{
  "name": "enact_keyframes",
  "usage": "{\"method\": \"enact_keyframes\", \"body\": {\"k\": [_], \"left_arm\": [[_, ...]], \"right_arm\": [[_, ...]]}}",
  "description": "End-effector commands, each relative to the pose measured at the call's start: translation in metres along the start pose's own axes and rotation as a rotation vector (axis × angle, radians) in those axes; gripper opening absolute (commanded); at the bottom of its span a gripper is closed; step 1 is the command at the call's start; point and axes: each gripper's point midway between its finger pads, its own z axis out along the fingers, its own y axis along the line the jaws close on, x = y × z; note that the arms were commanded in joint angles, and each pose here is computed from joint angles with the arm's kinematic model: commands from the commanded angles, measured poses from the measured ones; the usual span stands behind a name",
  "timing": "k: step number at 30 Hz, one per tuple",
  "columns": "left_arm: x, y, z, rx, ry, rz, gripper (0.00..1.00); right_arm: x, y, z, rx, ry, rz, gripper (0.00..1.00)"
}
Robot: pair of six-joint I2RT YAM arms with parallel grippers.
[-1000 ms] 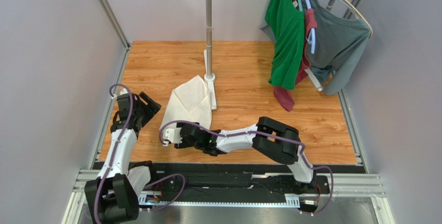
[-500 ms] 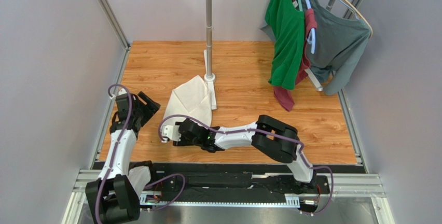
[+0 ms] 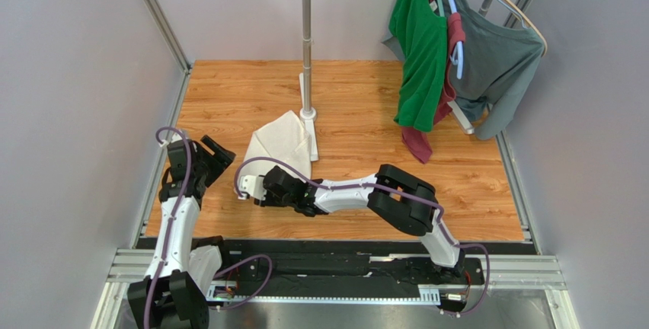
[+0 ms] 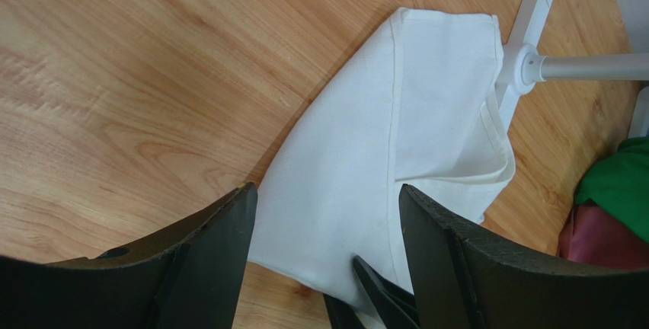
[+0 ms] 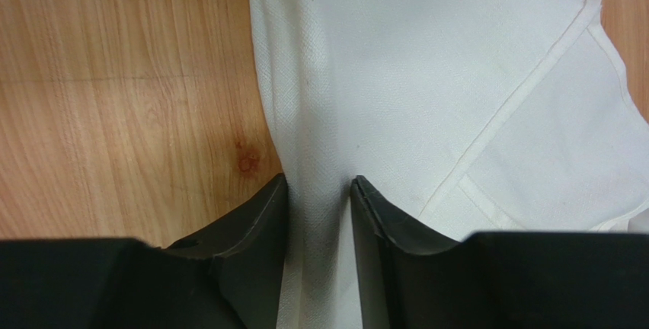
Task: Fold the napkin, place the utensils inside, and roll it up
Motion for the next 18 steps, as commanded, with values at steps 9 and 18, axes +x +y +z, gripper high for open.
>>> {"method": "enact_keyframes", "body": {"k": [9,18], "left_arm": [[-0.012,-0.01,-0.01,0.038,-0.025,0.005,0.78],[-0.013,-0.009,-0.014,0.033,-0.035,0.008,0.78]], "right_arm": [[0.07,0.042,-0.008,-0.208,0.238,0.041,0.15],[0.052,0.074,-0.028,-0.42,0.246,0.167,0.0]]}}
